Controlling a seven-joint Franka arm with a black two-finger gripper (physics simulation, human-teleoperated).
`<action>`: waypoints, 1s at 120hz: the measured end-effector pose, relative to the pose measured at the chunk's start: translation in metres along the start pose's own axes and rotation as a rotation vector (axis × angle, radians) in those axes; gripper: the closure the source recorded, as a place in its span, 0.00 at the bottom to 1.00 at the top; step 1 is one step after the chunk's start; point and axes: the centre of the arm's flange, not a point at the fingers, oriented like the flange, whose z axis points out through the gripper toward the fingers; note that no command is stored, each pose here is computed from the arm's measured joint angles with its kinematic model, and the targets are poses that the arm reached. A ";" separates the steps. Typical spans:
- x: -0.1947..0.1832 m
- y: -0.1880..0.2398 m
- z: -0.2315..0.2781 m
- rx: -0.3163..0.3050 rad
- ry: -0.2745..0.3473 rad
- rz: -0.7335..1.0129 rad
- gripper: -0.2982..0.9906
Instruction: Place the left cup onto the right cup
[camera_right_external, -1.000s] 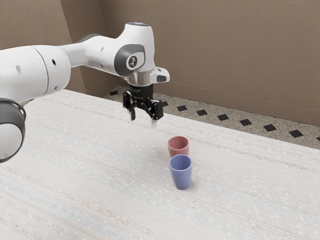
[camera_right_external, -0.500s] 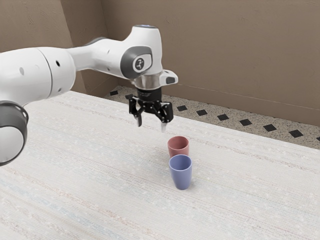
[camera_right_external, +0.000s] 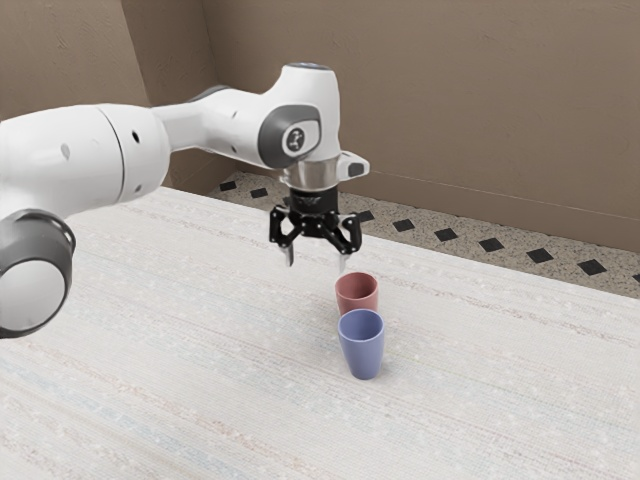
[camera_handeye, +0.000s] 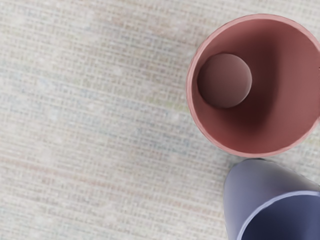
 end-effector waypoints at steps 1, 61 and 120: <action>0.000 0.000 0.001 0.000 0.000 -0.002 0.23; 0.024 0.017 0.020 0.002 0.010 -0.081 0.23; 0.040 0.017 0.040 0.000 0.015 -0.123 0.23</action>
